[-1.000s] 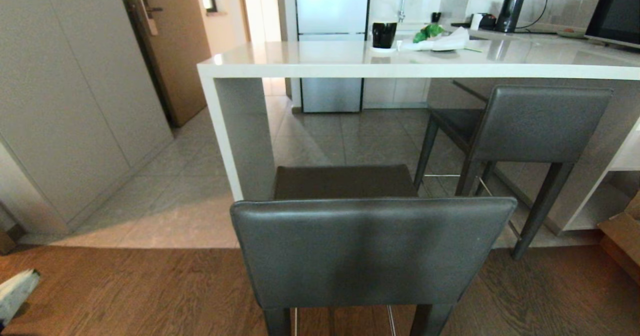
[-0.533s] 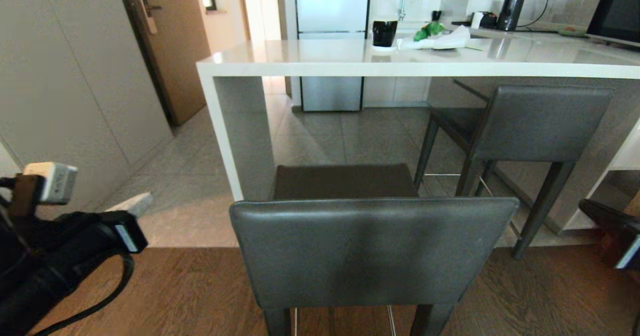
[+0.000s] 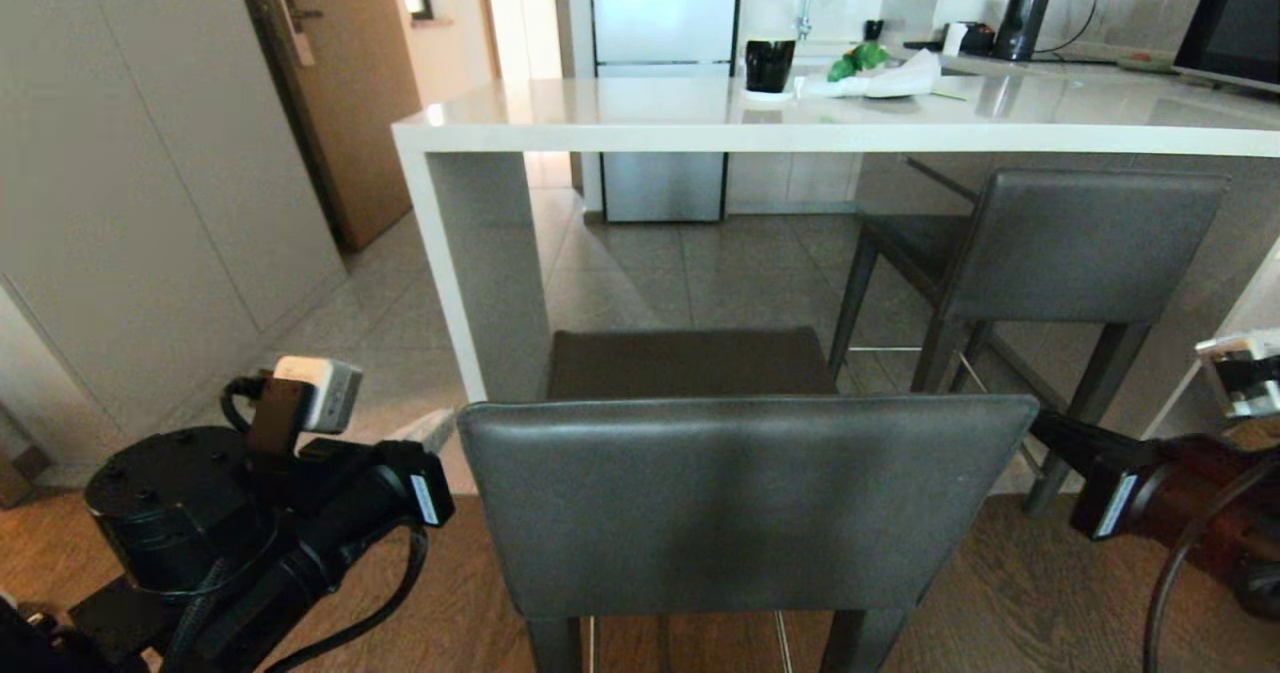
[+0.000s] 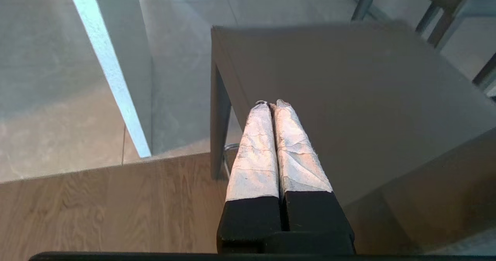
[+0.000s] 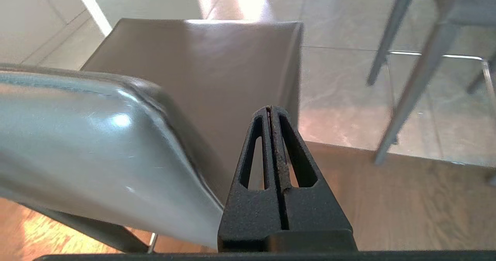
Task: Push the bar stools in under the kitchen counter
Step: Push the gray chair back under the dining table
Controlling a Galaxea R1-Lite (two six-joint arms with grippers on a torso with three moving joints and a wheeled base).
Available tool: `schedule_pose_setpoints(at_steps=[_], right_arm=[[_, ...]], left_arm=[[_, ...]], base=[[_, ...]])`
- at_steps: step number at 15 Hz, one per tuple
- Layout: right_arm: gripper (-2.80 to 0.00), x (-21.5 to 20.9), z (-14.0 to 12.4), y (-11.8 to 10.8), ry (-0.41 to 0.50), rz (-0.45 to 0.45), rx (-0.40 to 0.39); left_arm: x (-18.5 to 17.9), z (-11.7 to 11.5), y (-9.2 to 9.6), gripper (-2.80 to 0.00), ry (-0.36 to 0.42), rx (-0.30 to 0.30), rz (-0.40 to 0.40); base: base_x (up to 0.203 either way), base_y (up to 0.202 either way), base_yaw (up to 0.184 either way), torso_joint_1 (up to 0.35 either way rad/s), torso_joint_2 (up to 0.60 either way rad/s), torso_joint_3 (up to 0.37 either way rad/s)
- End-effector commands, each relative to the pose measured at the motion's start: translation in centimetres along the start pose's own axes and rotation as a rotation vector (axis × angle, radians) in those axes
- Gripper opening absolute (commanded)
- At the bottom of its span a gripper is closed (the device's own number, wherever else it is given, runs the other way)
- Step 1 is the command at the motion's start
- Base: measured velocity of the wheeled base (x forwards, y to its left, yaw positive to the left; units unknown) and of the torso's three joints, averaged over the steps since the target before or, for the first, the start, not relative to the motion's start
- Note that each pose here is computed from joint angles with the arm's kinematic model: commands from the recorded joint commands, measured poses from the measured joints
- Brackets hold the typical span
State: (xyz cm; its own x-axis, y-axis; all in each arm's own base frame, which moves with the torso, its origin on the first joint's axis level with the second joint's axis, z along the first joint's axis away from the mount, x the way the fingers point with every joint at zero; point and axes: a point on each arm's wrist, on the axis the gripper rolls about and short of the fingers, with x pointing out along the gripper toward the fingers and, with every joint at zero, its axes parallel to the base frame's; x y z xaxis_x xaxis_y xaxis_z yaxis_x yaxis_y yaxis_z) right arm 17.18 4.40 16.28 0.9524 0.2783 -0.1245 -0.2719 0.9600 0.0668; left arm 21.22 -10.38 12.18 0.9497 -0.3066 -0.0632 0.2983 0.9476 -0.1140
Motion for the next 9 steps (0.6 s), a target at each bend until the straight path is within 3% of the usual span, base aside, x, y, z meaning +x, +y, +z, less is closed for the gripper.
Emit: schedule_pose_setpoints(at_steps=[1,9], right_arm=[[-2.8,1.4,-0.7,0.3,0.026,0.014,-0.002],[-2.8,5.0,-2.3,3.3,0.008,0.065,-0.019]], left_arm=[[1.1,-1.2,-0.3,-2.8,0.033,0.006,-0.002],[2.8,-1.9,-1.4,-2.8,0.003,0.001,-0.038]], base=[[0.0,0.0,0.0,0.0,0.0,0.0],[0.0,0.0,0.0,0.0,0.0,0.0]])
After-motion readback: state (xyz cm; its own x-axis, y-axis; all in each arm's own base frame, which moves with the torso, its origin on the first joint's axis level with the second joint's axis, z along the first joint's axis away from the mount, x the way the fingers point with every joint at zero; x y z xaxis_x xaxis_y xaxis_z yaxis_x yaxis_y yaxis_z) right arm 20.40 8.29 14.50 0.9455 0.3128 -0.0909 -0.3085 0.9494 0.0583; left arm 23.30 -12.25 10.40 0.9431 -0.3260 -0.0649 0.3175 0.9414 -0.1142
